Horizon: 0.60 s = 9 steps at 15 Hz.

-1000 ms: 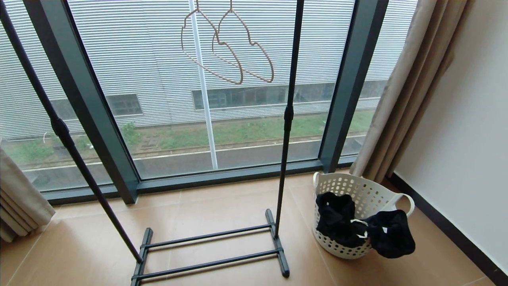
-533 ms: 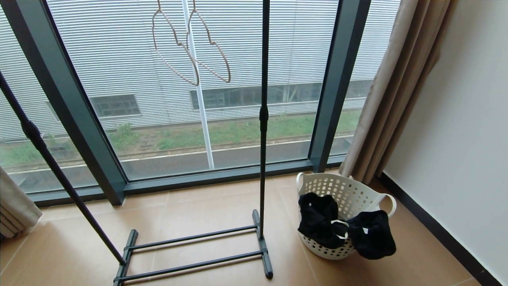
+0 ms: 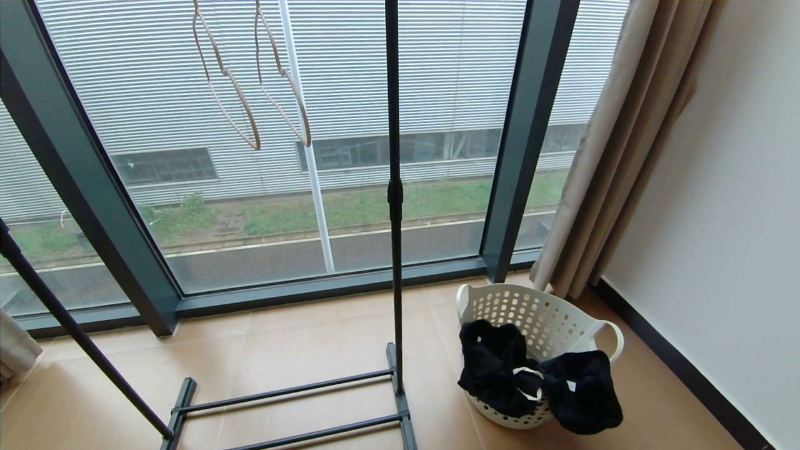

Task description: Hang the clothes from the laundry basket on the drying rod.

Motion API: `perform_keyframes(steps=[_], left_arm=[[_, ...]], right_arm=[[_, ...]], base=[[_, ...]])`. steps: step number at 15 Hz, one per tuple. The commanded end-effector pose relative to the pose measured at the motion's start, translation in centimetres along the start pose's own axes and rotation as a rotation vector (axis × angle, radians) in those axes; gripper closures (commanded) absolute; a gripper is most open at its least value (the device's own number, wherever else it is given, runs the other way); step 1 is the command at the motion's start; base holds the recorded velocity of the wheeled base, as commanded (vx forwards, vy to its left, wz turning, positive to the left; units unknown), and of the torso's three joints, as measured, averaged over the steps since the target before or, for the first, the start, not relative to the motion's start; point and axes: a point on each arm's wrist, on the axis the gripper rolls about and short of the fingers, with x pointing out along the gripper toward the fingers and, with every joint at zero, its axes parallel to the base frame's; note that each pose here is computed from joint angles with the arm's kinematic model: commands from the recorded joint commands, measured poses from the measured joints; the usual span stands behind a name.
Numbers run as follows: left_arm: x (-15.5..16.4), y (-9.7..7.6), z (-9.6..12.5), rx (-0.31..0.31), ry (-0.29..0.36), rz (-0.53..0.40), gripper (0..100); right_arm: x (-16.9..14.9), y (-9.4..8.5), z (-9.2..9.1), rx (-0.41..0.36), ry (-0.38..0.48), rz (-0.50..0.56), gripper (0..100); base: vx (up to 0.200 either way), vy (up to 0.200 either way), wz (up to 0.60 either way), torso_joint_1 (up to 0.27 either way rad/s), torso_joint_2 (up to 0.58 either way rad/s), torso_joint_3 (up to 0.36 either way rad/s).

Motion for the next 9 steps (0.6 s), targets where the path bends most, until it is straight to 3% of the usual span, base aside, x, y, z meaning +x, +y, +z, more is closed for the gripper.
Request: perform_keyframes(steps=[1, 2, 5, 7, 9], left_arm=[[0.01, 0.0, 0.01, 0.0, 0.0, 0.0, 0], [0.01, 0.0, 0.01, 0.0, 0.0, 0.0, 0], [0.0, -0.01, 0.01, 0.006, -0.001, 0.0, 0], [0.0, 0.0, 0.01, 0.005, -0.001, 0.003, 0], [0.0, 0.0, 0.01, 0.003, -0.001, 0.003, 0]], right_arm=[[0.0, 0.0, 0.0, 0.0, 0.0, 0.001, 0], [0.0, 0.0, 0.0, 0.0, 0.0, 0.001, 0], [0.0, 0.0, 0.0, -0.001, 0.0, 0.001, 0], [0.0, 0.0, 0.0, -0.001, 0.0, 0.001, 0], [0.0, 0.0, 0.0, -0.005, 0.0, 0.001, 0]], base=[[-0.2, 0.0, 0.0, 0.032, 0.01, -0.007], [-0.2, 0.0, 0.0, -0.002, 0.0, 0.002], [0.0, 0.0, 0.0, 0.0, 0.0, 0.0], [0.0, 0.0, -0.6, 0.005, 0.0, 0.002], [0.0, 0.0, 0.0, 0.0, 0.0, 0.0]])
